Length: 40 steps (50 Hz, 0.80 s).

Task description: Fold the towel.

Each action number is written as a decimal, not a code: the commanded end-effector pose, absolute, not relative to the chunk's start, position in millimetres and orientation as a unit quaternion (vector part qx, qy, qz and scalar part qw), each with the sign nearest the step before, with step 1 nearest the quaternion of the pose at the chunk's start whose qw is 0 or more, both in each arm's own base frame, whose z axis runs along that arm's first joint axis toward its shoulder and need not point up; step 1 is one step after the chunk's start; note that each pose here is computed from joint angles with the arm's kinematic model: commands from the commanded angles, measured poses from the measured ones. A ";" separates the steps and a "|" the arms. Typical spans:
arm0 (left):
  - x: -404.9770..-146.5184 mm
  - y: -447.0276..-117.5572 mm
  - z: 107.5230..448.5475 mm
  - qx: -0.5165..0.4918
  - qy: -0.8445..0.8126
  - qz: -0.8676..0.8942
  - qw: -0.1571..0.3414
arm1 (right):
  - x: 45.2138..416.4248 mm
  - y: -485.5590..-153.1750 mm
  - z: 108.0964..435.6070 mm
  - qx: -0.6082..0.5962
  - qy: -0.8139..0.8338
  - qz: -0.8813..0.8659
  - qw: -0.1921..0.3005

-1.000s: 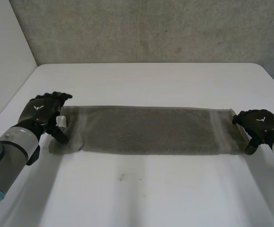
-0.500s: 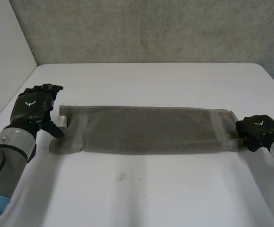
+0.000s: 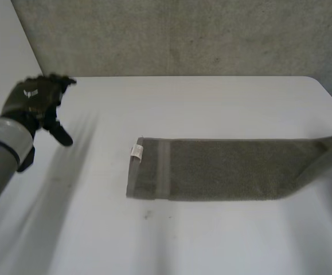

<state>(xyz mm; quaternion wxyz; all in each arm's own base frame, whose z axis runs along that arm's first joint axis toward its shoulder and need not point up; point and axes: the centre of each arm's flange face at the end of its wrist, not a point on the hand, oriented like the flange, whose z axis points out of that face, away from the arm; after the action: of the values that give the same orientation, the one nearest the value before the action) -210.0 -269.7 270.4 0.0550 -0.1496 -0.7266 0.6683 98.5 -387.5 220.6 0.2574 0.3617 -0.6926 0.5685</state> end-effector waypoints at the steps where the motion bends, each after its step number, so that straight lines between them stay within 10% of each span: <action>1: -229.6 -271.0 321.1 -0.159 -0.694 0.698 0.081 | 237.7 -338.1 251.7 0.457 -0.592 0.645 0.157; 7: -248.1 -264.7 352.9 -0.160 -0.668 0.719 0.108 | 345.5 -263.4 229.0 0.551 -0.516 0.654 0.052; 18: -254.3 -266.0 352.0 -0.141 -0.672 0.716 0.123 | 423.6 -169.1 140.9 0.669 -0.447 0.593 -0.037; 40: -262.7 -270.7 321.8 -0.160 -0.701 0.684 0.123 | 372.9 -161.7 179.8 0.630 -0.501 0.589 -0.068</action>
<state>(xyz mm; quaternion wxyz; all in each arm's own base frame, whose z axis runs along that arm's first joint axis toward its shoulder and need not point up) -256.7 -269.1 336.0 0.1198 -0.1487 -0.6887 0.6995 404.2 -153.5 160.8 -0.0629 0.6679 -0.4536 0.5867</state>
